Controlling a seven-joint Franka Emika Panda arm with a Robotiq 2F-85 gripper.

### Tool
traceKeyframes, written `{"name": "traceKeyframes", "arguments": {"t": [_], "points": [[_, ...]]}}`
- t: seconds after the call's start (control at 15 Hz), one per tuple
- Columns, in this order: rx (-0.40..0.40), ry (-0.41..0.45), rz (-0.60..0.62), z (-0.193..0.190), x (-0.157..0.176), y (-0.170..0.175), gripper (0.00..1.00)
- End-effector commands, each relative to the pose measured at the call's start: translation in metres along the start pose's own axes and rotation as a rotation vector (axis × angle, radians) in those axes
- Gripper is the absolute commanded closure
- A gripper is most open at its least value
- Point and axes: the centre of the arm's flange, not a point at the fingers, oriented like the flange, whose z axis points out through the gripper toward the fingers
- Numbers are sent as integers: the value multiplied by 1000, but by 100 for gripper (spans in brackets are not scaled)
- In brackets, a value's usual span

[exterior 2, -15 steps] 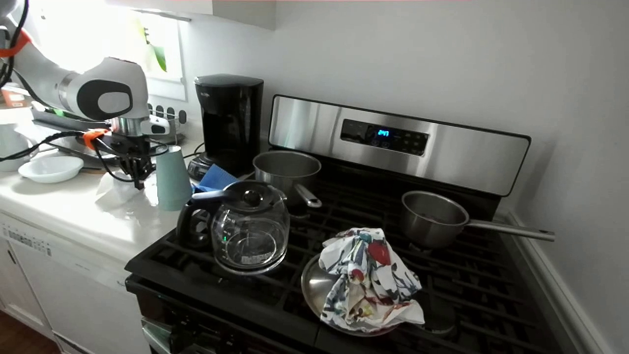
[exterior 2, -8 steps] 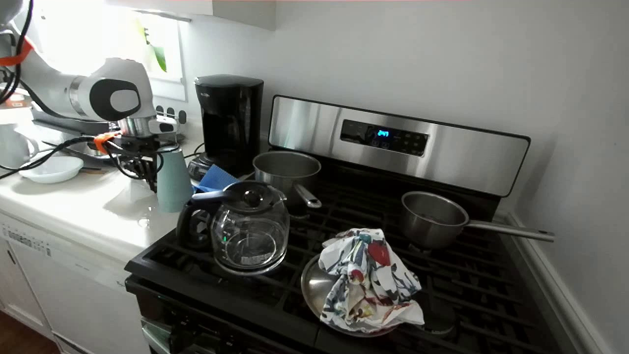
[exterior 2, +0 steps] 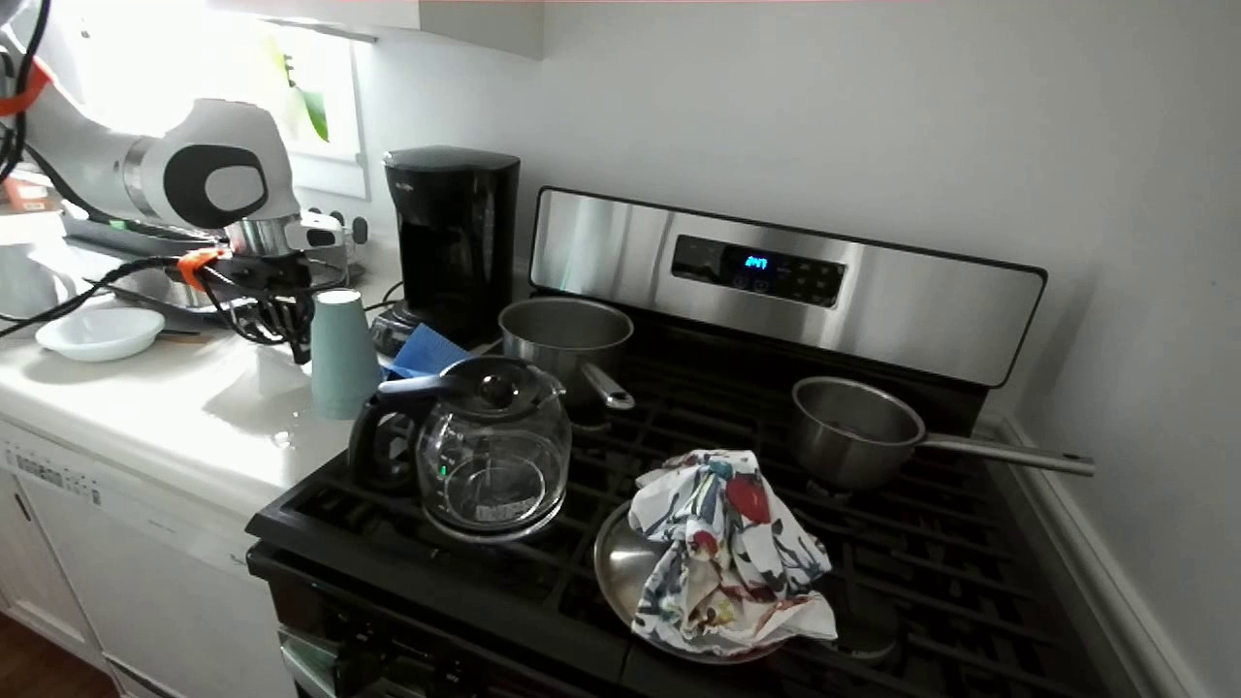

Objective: Remove the piece of tissue from the drying rack and use to wipe the counter on the right side

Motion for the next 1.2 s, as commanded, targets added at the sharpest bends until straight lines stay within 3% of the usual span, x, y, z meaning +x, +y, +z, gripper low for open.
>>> {"name": "traceKeyframes", "arguments": {"t": [0.0,0.27,0.67,1.13], "points": [[17,64,-8,-39,-7,-11,68],[21,91,-19,-77,-7,-17,40],[40,18,-20,-115,-21,-22,0],[20,-21,-16,-144,-35,-22,0]]}}
